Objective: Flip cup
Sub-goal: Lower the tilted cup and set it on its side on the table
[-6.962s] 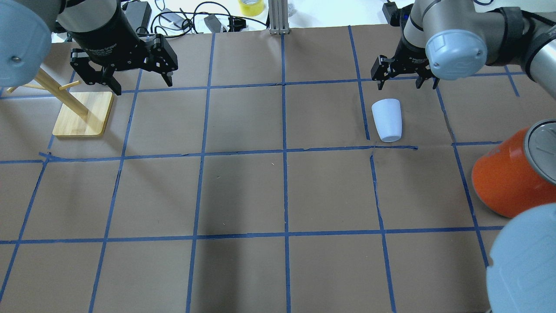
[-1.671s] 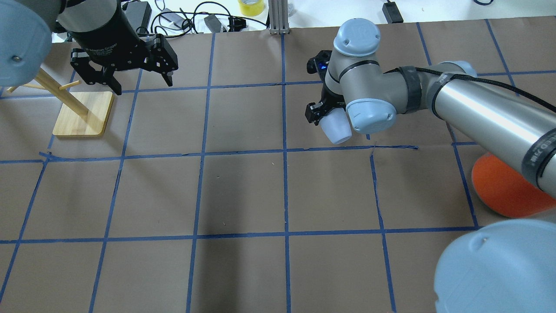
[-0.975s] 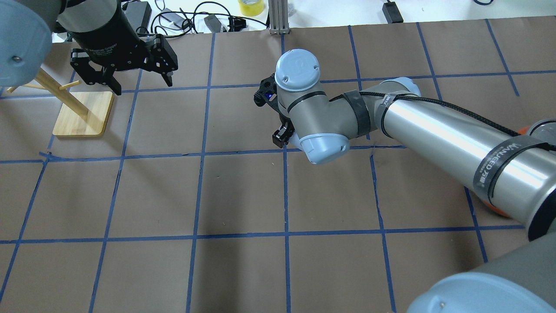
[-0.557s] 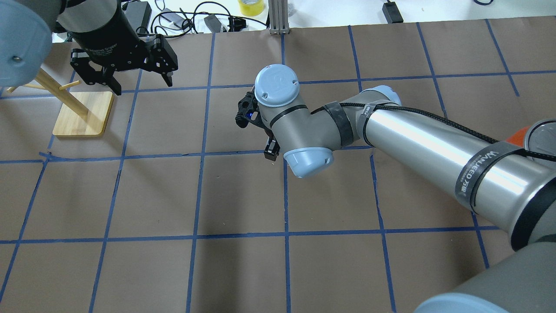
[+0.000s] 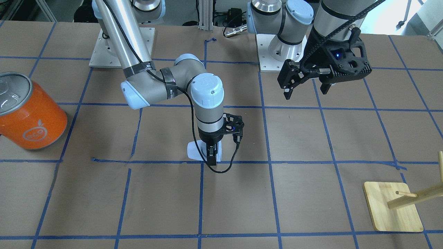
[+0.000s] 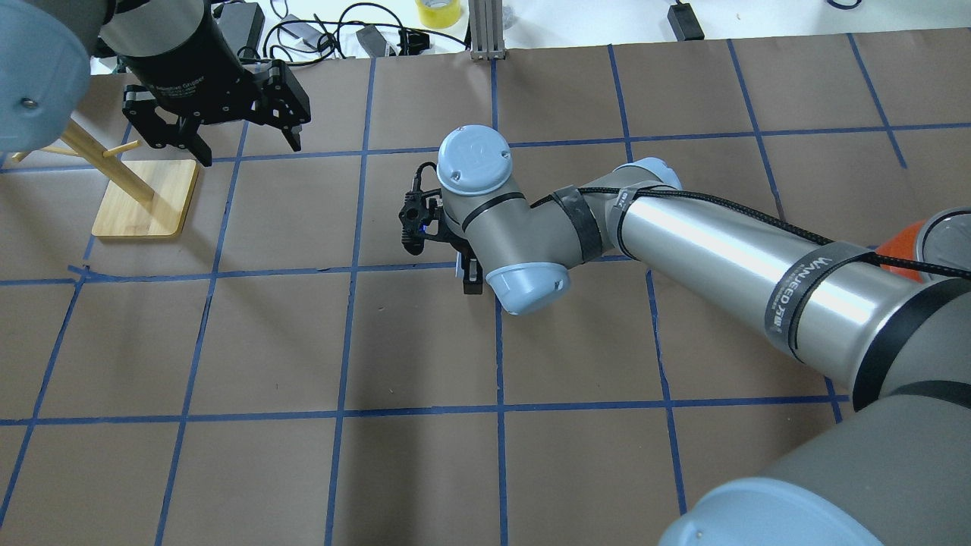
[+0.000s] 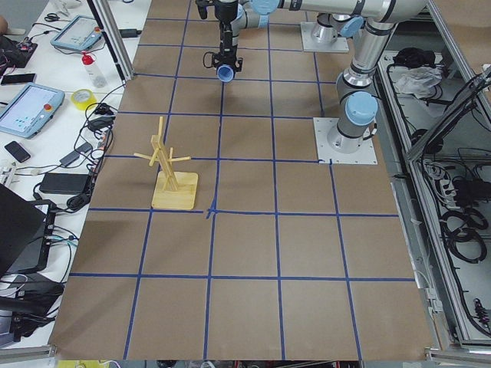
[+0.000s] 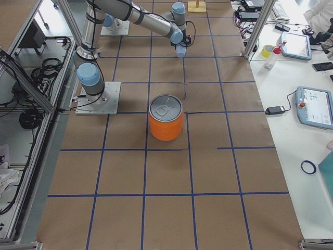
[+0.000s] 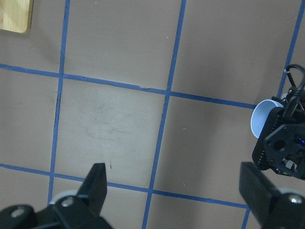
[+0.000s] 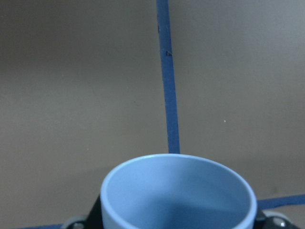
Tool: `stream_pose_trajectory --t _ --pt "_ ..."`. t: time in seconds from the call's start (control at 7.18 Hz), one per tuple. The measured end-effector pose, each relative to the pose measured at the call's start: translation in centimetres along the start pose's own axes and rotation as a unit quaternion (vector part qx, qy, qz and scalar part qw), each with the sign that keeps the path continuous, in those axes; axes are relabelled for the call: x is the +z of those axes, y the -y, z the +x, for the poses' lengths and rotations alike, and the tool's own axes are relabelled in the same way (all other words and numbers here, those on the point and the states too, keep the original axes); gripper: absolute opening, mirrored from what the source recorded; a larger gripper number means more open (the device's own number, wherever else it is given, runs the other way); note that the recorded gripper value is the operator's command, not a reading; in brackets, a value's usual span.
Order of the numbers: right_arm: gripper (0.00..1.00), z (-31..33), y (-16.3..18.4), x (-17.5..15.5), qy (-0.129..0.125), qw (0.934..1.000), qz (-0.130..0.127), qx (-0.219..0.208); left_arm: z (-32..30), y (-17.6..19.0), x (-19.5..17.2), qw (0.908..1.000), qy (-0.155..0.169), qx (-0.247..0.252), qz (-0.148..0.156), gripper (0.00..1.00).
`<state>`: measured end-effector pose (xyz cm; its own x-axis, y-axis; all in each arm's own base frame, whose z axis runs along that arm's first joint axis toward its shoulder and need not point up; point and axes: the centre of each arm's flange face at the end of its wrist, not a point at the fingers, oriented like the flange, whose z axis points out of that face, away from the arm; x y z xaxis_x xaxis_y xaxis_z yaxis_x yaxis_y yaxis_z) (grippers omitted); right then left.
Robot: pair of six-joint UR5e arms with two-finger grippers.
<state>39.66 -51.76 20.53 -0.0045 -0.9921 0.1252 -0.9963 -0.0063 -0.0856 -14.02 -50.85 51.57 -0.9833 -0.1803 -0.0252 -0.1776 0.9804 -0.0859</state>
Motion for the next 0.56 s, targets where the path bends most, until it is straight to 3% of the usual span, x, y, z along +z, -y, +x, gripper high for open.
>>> stream_pose_trajectory --t 0.28,0.56 --pt "0.0 0.7 0.9 -0.3 0.0 0.9994 0.025 -0.023 0.0 0.0 0.0 1.0 0.0 0.0 0.0 1.0" --pt "0.0 1.5 1.6 -0.1 0.001 0.9992 0.038 -0.017 0.0 0.0 0.0 1.0 0.0 0.0 0.0 1.0"
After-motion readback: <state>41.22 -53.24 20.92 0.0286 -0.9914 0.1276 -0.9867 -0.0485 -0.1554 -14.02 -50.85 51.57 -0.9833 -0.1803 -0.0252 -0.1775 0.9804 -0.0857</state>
